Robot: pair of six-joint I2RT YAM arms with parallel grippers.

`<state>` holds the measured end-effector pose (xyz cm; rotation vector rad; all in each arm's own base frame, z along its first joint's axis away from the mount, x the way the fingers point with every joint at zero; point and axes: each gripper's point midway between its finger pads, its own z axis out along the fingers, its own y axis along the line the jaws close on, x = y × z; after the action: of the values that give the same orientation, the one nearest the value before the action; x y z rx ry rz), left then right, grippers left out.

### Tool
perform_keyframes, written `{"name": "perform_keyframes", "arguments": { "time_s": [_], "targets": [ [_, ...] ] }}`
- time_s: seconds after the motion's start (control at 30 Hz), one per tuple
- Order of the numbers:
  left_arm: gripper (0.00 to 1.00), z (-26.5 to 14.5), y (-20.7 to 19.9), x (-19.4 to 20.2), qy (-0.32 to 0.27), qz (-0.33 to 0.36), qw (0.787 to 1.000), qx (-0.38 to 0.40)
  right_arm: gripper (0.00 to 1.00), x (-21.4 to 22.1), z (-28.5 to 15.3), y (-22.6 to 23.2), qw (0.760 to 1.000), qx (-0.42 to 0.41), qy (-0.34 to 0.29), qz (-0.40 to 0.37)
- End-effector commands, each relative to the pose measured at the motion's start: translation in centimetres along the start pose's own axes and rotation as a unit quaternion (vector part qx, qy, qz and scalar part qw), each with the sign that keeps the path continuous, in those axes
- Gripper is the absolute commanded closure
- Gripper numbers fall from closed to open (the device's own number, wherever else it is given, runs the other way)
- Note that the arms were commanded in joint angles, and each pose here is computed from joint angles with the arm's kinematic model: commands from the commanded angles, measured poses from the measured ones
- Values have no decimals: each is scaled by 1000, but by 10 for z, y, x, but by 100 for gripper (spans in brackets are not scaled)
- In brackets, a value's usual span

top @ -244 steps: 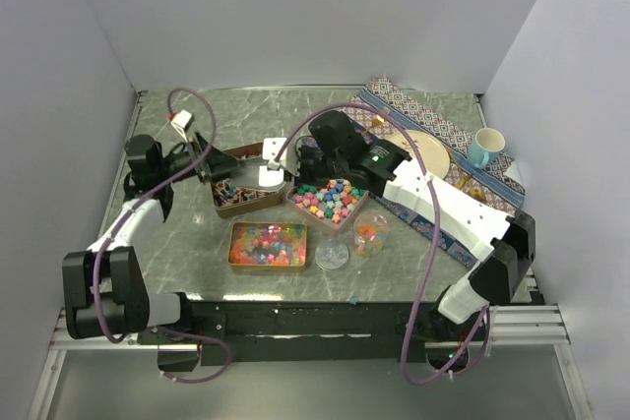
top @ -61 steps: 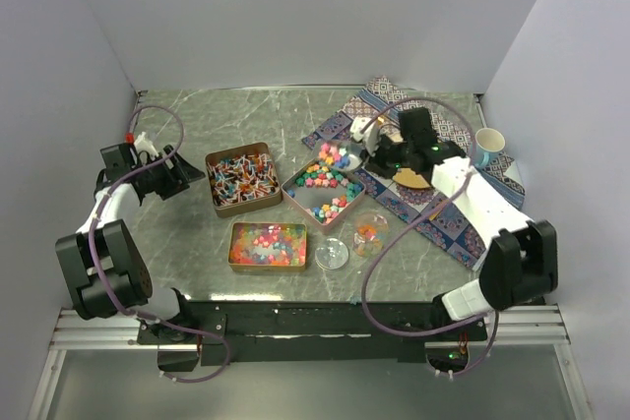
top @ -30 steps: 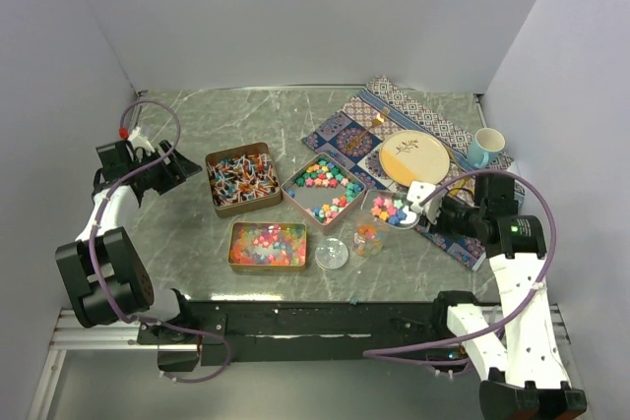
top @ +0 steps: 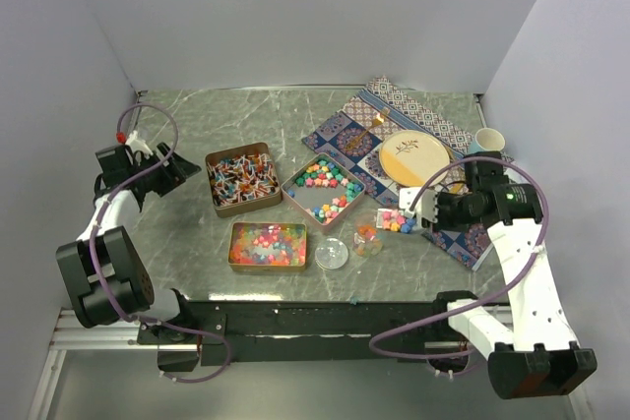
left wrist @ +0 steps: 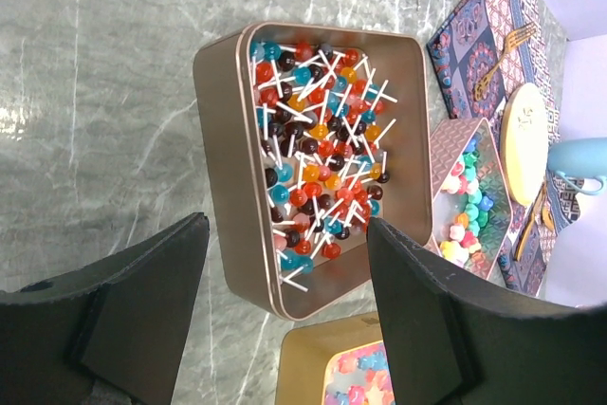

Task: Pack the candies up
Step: Place the fake candies in the packing bottle.

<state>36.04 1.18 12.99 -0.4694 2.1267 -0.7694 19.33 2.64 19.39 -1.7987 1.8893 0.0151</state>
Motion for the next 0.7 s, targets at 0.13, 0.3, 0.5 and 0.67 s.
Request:
{"name": "perform_keyframes", "arguments": {
  "time_s": [0.13, 0.3, 0.5, 0.67],
  "targets": [
    [26, -4, -2, -4, -16, 3, 1000, 12, 100, -14, -4, -6, 998, 2, 14, -66],
    [26, -6, -1, -1, -17, -7, 1000, 15, 100, -18, -2, -14, 998, -5, 27, -60],
    [26, -6, -6, -1, -17, -16, 999, 25, 100, -14, 0, -20, 997, -7, 46, -61],
    [27, -3, -4, 0, -13, -27, 999, 26, 100, -14, -5, -21, 995, -10, 62, -78]
  ]
}}
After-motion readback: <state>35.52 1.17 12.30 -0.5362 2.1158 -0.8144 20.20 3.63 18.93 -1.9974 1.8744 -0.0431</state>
